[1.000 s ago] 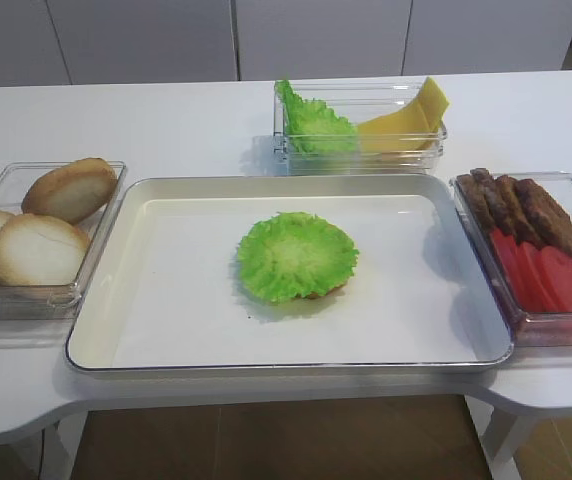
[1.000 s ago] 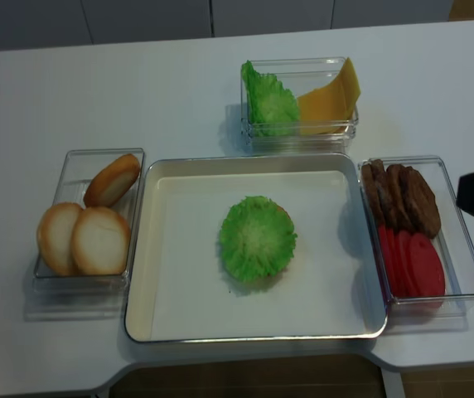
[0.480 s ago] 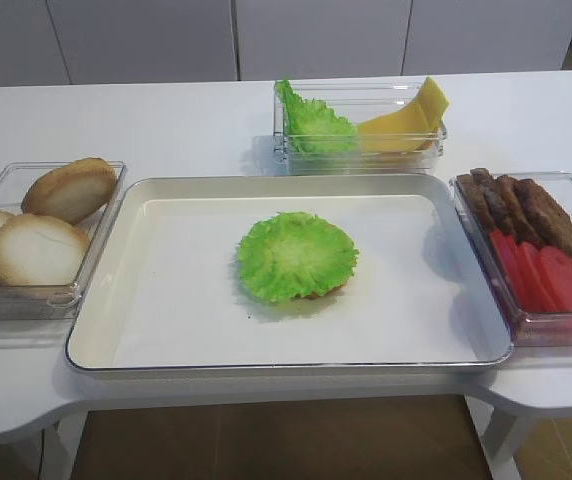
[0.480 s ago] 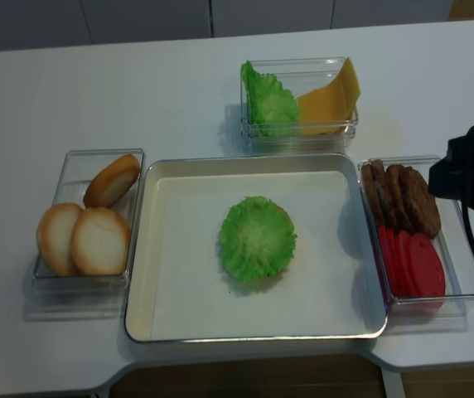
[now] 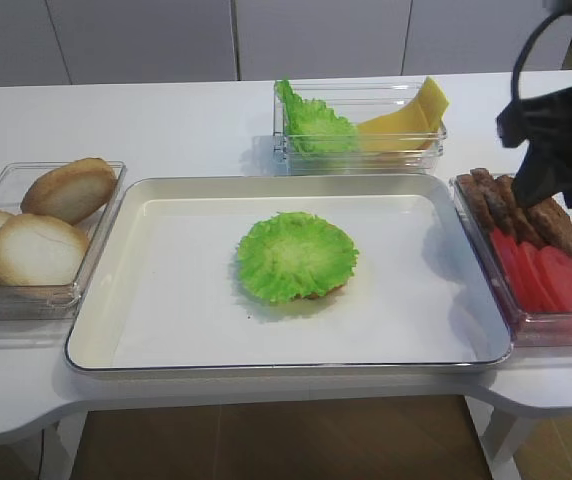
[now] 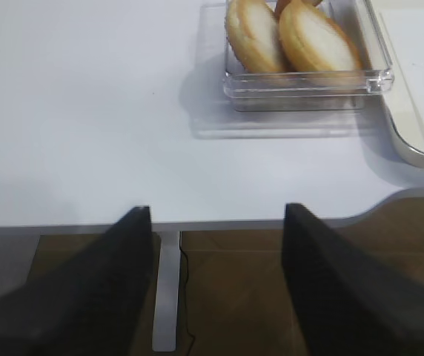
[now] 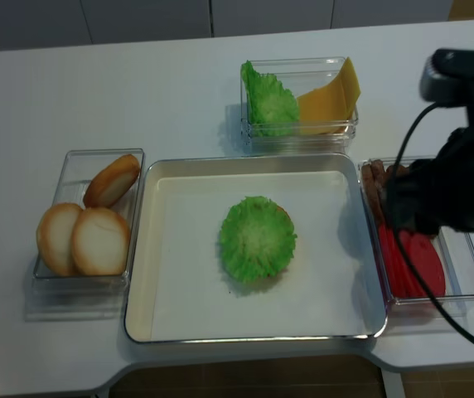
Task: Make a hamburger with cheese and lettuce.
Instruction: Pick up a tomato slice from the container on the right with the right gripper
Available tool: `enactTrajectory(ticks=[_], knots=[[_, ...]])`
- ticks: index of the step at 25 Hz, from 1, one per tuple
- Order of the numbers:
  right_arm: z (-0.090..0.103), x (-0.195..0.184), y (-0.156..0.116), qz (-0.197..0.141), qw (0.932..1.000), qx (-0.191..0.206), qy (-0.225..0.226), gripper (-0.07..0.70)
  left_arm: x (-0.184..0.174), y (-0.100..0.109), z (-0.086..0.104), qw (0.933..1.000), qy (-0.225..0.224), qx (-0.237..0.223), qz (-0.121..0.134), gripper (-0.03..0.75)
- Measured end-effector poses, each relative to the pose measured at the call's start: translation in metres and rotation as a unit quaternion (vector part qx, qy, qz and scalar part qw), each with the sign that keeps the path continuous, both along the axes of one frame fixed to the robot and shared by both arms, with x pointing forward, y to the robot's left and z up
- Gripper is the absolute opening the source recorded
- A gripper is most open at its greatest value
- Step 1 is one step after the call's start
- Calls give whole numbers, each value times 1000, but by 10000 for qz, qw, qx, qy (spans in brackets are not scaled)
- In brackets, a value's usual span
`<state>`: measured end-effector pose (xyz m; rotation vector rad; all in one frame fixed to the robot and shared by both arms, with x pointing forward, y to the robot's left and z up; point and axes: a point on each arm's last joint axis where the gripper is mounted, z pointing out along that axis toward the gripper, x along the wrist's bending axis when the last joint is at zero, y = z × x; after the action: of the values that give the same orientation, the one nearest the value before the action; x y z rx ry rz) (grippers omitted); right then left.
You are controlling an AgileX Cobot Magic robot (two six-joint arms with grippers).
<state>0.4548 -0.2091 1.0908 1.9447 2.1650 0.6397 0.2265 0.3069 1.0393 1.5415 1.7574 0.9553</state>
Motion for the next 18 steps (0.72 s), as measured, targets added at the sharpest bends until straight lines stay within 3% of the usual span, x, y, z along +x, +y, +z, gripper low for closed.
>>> enactTrajectory(ticks=[9, 18], knots=[[-44, 23, 29, 85, 9957, -787, 471, 323, 0, 0, 0, 10000, 0, 0, 0, 416], [-52, 30, 30, -46, 9930, -1114, 393, 323, 0, 0, 0, 10000, 0, 0, 0, 416]])
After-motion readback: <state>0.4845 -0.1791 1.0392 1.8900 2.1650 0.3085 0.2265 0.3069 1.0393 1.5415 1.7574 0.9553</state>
